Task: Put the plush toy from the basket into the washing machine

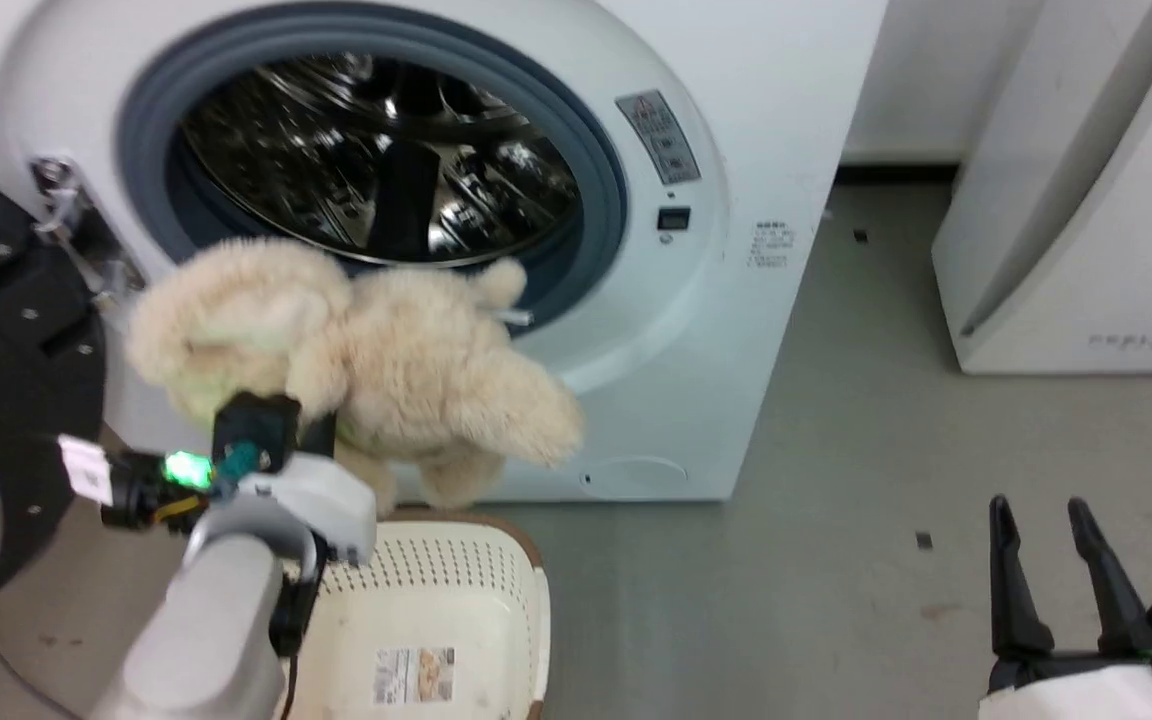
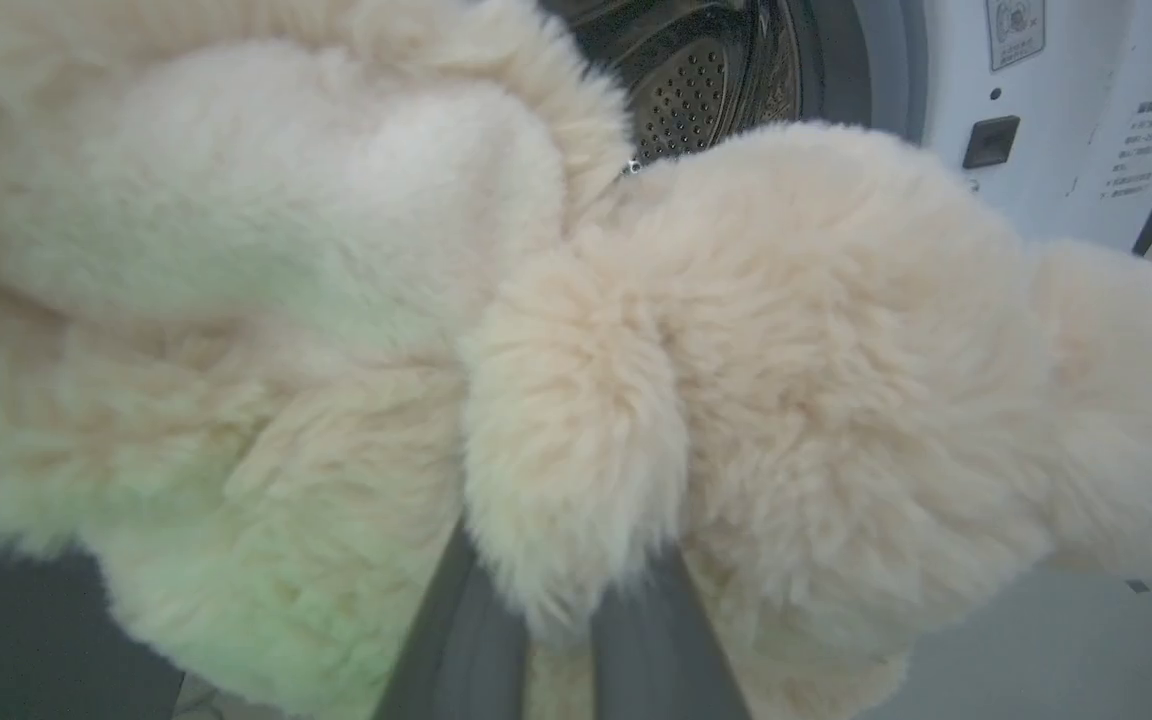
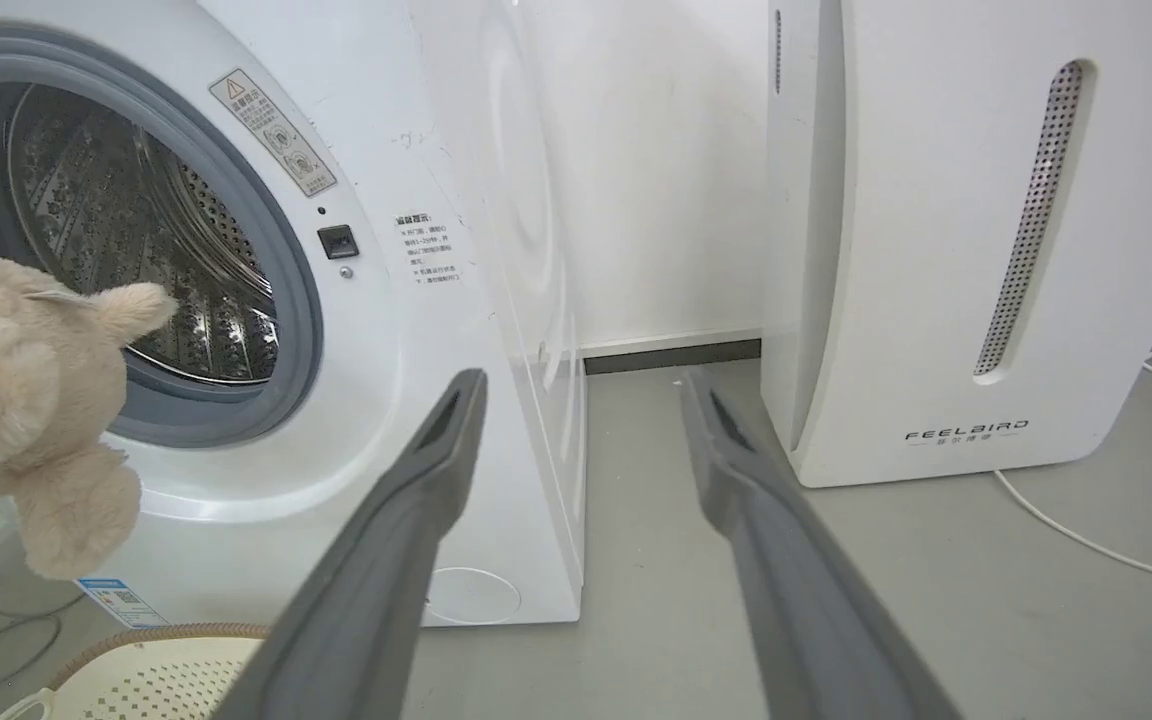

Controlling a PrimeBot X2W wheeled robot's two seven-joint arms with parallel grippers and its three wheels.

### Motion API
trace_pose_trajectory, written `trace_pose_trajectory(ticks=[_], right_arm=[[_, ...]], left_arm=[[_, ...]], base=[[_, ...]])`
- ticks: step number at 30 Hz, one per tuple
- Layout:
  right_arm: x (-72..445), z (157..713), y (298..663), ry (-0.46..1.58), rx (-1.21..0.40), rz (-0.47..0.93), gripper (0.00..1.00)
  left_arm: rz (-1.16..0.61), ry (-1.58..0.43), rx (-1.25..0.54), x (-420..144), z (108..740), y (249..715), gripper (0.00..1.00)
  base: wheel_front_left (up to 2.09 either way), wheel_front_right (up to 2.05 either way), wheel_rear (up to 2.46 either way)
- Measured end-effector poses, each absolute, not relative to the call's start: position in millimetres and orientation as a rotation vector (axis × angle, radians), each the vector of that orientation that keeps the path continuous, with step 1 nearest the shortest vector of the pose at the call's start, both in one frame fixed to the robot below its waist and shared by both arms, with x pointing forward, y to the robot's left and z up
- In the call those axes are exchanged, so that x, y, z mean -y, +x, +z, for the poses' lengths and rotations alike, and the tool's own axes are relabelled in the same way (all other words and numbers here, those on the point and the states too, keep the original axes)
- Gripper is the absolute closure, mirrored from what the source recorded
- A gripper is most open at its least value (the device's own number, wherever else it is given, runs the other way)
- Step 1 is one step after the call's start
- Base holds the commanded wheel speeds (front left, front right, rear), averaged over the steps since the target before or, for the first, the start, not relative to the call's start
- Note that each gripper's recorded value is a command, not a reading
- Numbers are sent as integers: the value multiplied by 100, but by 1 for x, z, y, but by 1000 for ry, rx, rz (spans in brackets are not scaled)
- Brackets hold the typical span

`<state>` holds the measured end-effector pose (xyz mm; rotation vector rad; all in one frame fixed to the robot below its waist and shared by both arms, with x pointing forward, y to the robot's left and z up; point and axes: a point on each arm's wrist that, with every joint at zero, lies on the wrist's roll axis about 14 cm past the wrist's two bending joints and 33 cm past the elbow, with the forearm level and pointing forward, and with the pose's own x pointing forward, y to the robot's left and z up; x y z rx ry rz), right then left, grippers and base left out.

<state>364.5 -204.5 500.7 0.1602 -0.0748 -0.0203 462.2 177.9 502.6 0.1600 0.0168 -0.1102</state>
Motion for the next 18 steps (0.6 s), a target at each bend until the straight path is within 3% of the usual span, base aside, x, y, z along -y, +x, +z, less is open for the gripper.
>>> trace_pose_trajectory(ticks=[18], right_arm=[[239,451,415,138,-35,-126,0]], left_arm=[[-115,130,-39,-168,471,616,100]], base=[[0,0,0]])
